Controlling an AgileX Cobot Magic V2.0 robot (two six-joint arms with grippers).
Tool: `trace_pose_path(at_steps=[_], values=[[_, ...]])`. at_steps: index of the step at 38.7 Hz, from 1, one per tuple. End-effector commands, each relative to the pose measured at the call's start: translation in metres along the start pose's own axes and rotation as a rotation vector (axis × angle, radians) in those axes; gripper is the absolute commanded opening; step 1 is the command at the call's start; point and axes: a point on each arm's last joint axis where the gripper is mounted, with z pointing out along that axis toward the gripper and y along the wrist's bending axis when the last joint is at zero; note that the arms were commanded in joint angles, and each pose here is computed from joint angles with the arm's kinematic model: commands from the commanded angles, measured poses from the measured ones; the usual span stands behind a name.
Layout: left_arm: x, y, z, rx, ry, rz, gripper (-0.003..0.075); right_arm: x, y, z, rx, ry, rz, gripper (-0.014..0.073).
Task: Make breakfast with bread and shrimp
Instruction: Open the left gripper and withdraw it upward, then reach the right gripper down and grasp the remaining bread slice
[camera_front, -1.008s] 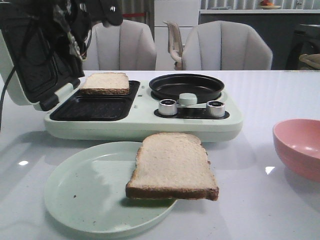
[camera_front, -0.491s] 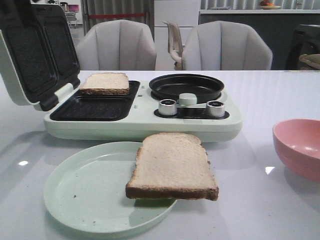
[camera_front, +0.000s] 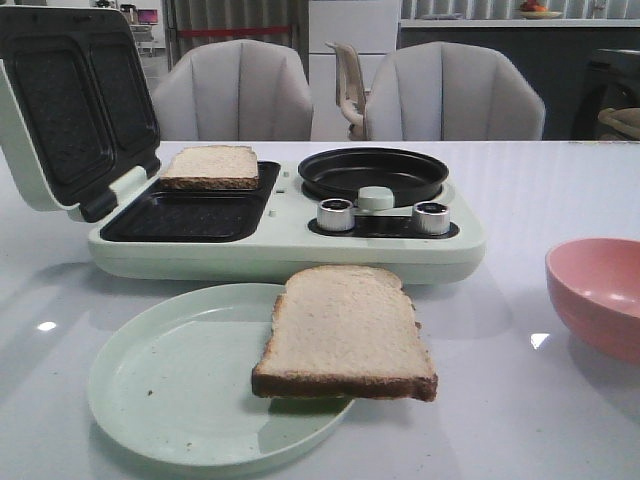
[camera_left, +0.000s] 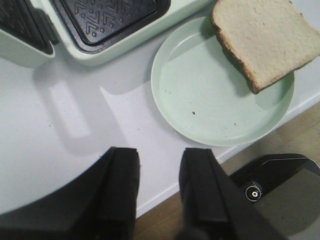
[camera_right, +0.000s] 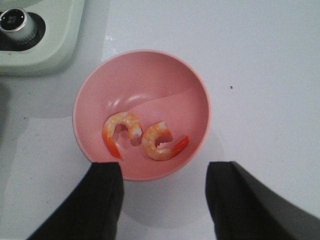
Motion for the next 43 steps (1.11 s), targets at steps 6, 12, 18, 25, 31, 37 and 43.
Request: trace_pose_path(at_steps=[6, 12, 18, 25, 31, 37, 43], values=[[0.016, -0.001, -0.020, 0.011, -0.157, 0.000, 0.0277, -0.016, 0.001, 0.002, -0.015, -0.073, 0.025, 0.0484], [0.018, -0.001, -0.025, 0.011, -0.218, -0.001, 0.0277, -0.015, 0.010, 0.018, -0.096, 0.002, 0.161, 0.0484], [0.015, -0.001, -0.025, 0.011, -0.241, -0.001, 0.0277, -0.010, 0.030, 0.034, -0.195, 0.085, 0.132, 0.0484], [0.012, -0.001, -0.025, 0.012, -0.266, -0.001, 0.0277, -0.005, 0.067, 0.051, -0.326, 0.124, 0.087, 0.0484], [0.011, -0.001, -0.025, 0.010, -0.276, 0.000, 0.0277, 0.002, 0.096, 0.066, -0.379, 0.156, 0.030, 0.0484], [0.010, -0.001, -0.025, 0.007, -0.284, 0.002, 0.0277, -0.002, 0.115, 0.076, -0.422, 0.256, 0.040, 0.0484], [0.010, -0.001, -0.025, 0.007, -0.284, 0.002, 0.0277, -0.007, 0.126, 0.094, -0.432, 0.356, 0.047, 0.0484]])
